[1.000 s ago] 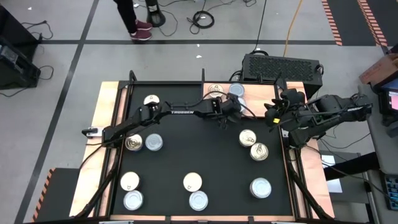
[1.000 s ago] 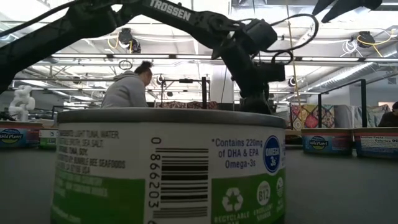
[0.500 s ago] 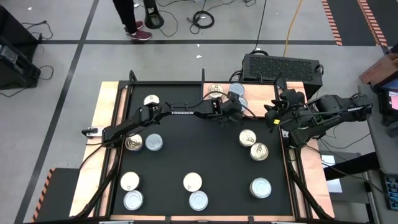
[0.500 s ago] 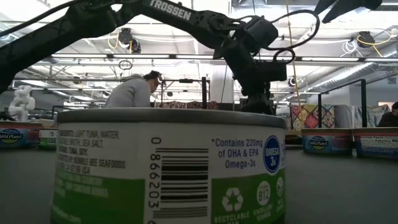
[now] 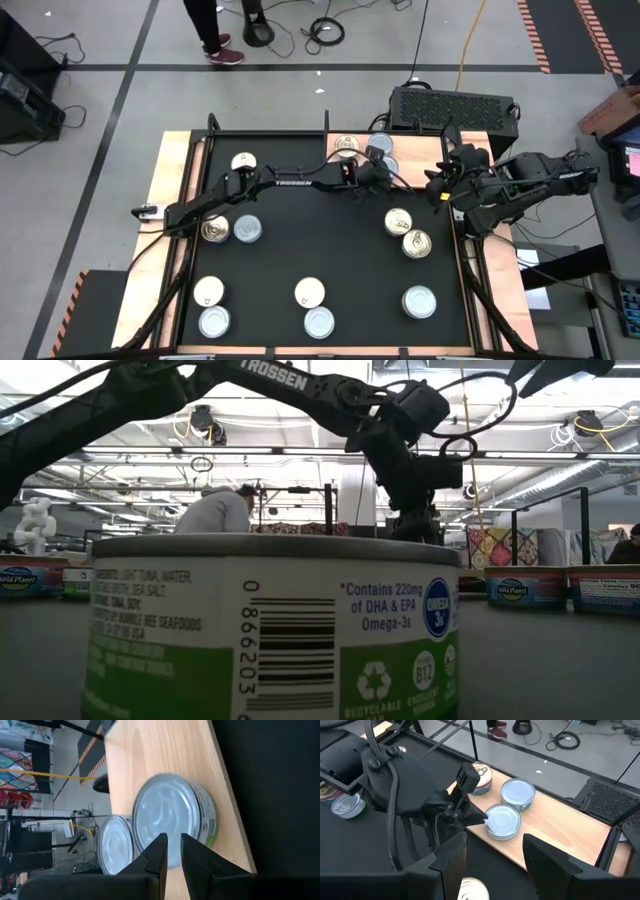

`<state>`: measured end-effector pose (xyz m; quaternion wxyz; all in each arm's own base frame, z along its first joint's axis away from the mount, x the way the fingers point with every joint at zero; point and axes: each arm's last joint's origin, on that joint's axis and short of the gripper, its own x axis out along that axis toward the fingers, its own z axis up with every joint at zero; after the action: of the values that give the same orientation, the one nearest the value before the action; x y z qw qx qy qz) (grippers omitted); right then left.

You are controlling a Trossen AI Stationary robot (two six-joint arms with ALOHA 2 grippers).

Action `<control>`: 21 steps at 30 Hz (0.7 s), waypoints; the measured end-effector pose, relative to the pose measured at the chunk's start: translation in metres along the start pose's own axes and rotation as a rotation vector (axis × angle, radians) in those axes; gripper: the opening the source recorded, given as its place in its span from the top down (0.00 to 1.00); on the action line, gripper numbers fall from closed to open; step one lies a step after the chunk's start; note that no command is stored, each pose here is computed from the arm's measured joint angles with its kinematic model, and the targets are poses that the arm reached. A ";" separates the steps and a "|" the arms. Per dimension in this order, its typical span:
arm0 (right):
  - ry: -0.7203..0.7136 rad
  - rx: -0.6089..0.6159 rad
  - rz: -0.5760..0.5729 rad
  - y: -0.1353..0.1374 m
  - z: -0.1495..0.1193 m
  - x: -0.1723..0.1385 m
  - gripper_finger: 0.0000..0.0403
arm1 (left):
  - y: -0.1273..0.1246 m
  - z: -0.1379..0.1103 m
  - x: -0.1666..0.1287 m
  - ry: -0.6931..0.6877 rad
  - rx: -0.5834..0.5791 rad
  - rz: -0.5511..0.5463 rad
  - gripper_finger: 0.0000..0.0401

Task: Stack canned seafood by type on shelf
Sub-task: Put the green tuna can on the shelf aligned with the other green tuna can

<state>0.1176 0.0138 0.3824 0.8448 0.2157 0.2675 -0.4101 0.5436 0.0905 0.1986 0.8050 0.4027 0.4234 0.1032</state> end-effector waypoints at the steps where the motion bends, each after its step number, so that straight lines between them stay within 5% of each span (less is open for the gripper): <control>1: 0.001 0.000 0.001 0.000 0.000 0.000 0.54 | 0.000 0.001 0.000 -0.011 -0.002 -0.002 0.86; 21: -0.005 0.049 0.016 0.003 0.001 0.001 0.54 | 0.010 -0.011 0.014 -0.116 -0.146 -0.077 0.86</control>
<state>0.1208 0.0148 0.3831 0.8432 0.2375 0.2533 -0.4105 0.5457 0.1102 0.1947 0.8587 0.3316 0.3827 0.0793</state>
